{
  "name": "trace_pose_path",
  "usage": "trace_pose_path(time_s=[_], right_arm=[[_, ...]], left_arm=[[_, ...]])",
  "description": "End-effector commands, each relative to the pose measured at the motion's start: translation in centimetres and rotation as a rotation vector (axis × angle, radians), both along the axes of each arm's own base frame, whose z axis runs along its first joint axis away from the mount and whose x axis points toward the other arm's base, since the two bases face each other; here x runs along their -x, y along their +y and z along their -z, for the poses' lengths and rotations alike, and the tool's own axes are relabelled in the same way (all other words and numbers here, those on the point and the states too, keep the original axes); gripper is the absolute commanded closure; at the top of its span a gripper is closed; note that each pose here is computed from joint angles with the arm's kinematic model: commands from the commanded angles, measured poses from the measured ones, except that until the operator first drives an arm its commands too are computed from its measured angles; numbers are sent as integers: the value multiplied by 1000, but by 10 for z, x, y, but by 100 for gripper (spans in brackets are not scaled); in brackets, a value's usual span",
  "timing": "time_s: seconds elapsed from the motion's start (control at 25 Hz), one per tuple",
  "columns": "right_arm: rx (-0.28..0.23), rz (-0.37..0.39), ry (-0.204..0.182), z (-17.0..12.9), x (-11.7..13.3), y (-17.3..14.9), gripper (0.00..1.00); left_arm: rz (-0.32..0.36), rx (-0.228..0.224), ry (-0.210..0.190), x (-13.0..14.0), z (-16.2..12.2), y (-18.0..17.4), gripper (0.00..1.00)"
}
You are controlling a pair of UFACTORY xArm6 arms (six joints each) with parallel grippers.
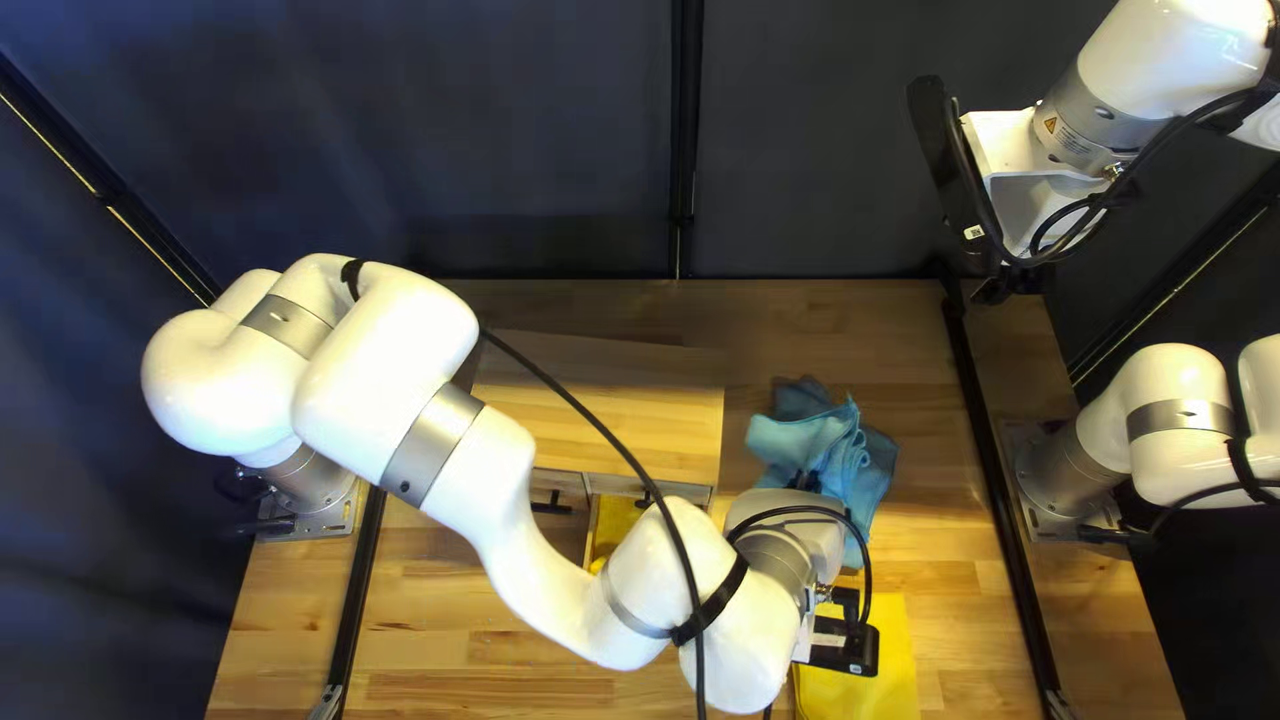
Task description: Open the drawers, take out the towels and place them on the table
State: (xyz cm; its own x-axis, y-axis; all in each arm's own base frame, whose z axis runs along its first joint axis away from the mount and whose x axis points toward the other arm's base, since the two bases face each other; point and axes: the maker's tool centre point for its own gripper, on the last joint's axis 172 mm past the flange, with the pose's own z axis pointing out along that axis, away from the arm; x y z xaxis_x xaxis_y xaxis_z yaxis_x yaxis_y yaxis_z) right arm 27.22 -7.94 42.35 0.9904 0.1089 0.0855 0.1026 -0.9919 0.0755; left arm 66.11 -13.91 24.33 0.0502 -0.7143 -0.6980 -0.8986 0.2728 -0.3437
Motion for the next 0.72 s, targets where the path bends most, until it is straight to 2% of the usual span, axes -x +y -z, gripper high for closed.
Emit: trace_pose_path(time_s=[0.04,0.36,0.72], right_arm=[[0,0,0,0,0,0,0],[0,0,0,0,0,0,0],[0,0,0,0,0,0,0]], left_arm=[[0,-5,-7,-15,4,10,100],[-22,19,-7,-42,27,30,100],[-55,58,5,-54,52,50,100]])
